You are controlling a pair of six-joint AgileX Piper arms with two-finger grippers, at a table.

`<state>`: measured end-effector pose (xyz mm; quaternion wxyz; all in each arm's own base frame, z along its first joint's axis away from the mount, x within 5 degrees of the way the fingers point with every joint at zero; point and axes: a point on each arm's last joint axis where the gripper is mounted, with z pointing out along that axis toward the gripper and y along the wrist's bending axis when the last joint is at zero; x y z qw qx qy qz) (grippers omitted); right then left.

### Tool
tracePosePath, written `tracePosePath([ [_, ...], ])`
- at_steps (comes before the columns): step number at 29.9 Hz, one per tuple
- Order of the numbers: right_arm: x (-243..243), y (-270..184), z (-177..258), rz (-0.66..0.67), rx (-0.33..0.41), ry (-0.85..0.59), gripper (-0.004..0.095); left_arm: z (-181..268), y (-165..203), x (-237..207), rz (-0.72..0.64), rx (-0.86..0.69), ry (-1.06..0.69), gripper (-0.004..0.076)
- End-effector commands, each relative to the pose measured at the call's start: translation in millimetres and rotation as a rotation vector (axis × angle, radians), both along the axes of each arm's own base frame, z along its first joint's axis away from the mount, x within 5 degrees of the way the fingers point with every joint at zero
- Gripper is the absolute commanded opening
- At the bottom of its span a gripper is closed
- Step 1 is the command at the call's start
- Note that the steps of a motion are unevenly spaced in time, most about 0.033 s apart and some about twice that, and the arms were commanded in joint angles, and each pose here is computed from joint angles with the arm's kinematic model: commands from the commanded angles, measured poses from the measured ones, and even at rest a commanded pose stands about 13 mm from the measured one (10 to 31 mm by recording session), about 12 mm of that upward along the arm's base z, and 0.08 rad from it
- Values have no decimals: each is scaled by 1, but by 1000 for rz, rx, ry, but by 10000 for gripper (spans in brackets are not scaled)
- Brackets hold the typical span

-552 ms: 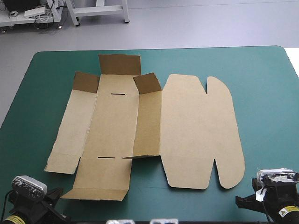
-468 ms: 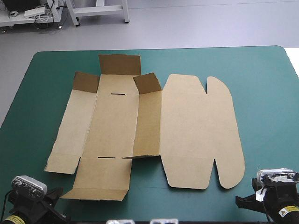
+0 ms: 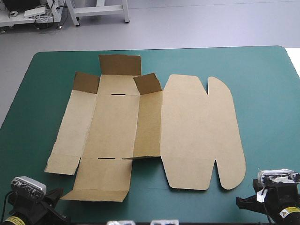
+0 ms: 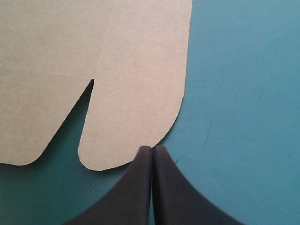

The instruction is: Fold the box

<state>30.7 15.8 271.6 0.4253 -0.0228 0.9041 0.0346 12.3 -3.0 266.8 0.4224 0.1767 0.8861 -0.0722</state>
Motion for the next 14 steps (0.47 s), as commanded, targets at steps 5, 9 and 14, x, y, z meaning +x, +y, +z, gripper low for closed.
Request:
tracePosePath([
  [5, 4, 0, 11, -5, 0, -71, -13, 46, -6, 12, 127, -221, -23, -9],
  [9, 4, 0, 11, -5, 0, -71, -13, 87, -13, 29, 113, -209, -34, -9],
  [14, 4, 0, 11, -5, 0, -71, -13, 116, -26, 61, 75, -126, -33, -8],
])
